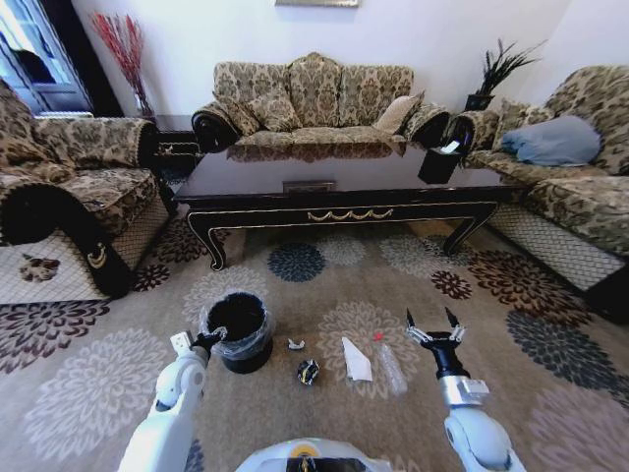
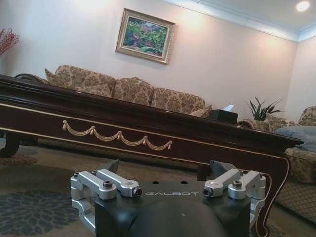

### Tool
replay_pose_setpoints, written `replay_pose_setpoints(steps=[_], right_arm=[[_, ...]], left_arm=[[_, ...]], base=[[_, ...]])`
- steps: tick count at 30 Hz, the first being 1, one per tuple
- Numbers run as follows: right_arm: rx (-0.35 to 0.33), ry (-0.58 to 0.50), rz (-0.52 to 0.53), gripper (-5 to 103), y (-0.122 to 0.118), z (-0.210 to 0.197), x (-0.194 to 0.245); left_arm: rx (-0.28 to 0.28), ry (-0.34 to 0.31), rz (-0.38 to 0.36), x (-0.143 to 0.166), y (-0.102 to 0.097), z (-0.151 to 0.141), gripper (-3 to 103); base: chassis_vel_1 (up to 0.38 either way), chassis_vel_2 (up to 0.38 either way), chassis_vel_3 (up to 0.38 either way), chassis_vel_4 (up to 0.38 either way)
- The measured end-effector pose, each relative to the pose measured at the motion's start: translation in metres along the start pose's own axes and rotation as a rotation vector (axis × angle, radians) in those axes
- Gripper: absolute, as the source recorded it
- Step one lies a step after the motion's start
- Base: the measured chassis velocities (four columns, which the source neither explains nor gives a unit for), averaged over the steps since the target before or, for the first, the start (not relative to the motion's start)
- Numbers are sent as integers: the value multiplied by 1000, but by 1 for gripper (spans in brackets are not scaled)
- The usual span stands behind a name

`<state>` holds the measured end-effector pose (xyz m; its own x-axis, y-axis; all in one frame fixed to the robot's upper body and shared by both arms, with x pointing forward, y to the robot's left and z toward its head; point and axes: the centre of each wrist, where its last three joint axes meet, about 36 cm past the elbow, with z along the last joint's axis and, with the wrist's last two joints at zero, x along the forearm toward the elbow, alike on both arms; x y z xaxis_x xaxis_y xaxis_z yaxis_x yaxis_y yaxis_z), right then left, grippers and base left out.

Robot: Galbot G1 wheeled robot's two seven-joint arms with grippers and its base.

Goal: Move to the front of the table and pick up the trash from the floor, then place it into the trash bin.

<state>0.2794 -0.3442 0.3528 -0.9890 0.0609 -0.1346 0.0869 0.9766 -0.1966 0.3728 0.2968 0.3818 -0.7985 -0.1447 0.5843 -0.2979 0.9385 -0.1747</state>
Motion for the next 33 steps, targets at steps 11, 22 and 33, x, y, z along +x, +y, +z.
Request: replay_pose_setpoints(steps=[11,22,33], right_arm=[[7,3,11,100,-2,0,-7],[-59,107,86,100,11,6,-17],[-112,349,-51,100,1,14,-28]], left_arm=[[-24,14,-49,8,17,-1,18],[-35,-21,-96,25,37,-20,3],[-36,-137,-76,74,42,-54,3]], base=[[0,0,0,0],[0,0,0,0],[0,0,0,0]])
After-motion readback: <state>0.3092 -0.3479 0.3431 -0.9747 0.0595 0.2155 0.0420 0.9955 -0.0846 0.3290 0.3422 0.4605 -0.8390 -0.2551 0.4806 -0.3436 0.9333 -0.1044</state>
